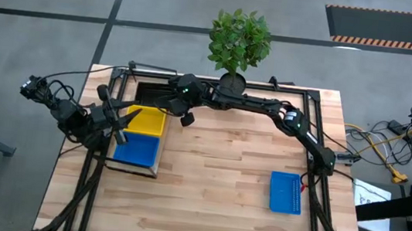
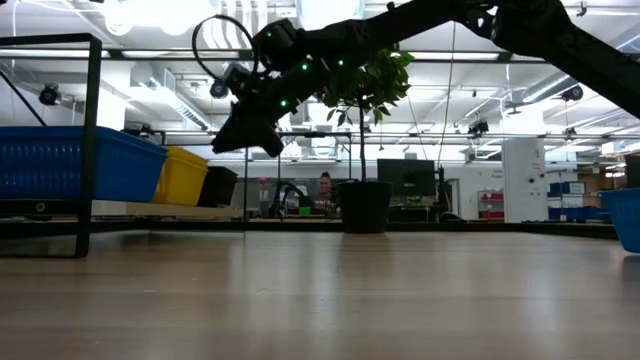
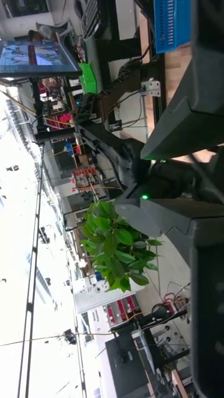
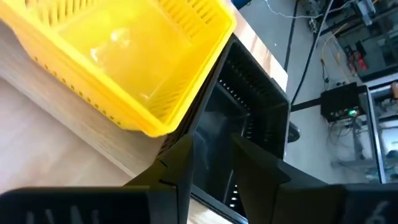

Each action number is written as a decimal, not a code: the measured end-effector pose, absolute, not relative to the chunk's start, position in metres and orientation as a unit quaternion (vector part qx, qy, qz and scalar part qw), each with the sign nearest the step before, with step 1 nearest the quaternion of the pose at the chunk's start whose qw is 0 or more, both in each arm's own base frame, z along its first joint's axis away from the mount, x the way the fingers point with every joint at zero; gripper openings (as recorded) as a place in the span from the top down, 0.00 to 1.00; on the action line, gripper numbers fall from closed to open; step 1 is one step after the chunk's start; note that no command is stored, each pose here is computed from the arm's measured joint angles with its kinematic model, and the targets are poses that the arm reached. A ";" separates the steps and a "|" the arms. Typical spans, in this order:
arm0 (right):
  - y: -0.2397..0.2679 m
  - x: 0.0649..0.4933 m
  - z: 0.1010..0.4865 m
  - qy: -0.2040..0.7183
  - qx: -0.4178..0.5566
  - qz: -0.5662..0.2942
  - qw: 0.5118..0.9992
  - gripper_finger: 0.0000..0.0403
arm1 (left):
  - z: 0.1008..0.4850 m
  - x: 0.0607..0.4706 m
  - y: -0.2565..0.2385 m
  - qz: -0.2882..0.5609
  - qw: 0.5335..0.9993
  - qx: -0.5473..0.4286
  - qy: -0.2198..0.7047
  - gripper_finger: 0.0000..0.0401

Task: Stack baskets on shelf by color
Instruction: Stack the black basket on top of the black basket on the shelf, then stack the blue basket on top of the blue basket on the shelf

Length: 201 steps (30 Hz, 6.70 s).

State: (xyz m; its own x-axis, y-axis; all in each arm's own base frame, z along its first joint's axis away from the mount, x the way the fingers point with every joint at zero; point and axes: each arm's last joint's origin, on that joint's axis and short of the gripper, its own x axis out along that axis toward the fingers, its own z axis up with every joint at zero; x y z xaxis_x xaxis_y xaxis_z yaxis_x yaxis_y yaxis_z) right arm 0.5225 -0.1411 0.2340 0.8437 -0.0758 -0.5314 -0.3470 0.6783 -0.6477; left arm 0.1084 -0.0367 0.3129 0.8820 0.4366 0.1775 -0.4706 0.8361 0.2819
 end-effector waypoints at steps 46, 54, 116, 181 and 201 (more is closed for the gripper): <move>-0.130 0.527 0.215 0.374 -0.355 -0.013 0.857 0.98 | 0.313 0.108 -0.037 0.238 0.955 0.172 -0.050 0.76; -0.095 0.502 0.259 0.416 -0.293 0.010 0.861 0.98 | 0.313 0.108 -0.037 0.238 0.955 0.172 -0.051 0.76; 0.105 0.226 0.158 0.664 0.289 -0.371 0.581 0.78 | 0.326 0.149 -0.069 0.092 0.969 0.189 -0.131 0.76; 0.081 0.309 0.252 0.352 -0.058 -0.048 0.933 0.57 | 0.301 0.268 -0.115 0.021 0.971 0.136 0.198 0.76; 0.059 0.230 0.271 0.161 -0.053 -0.025 0.985 0.52 | 0.225 0.368 -0.084 -0.089 0.894 0.114 0.423 0.73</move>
State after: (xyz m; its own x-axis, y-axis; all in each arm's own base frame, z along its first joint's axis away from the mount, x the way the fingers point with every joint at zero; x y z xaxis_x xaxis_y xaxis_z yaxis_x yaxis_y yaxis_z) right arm 0.2304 0.0586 0.2713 0.9470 -0.0669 -0.3143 0.0327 0.9931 -0.1129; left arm 0.3683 -0.0842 0.2251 0.6253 -0.0634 -0.7778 0.2561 0.9582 0.1278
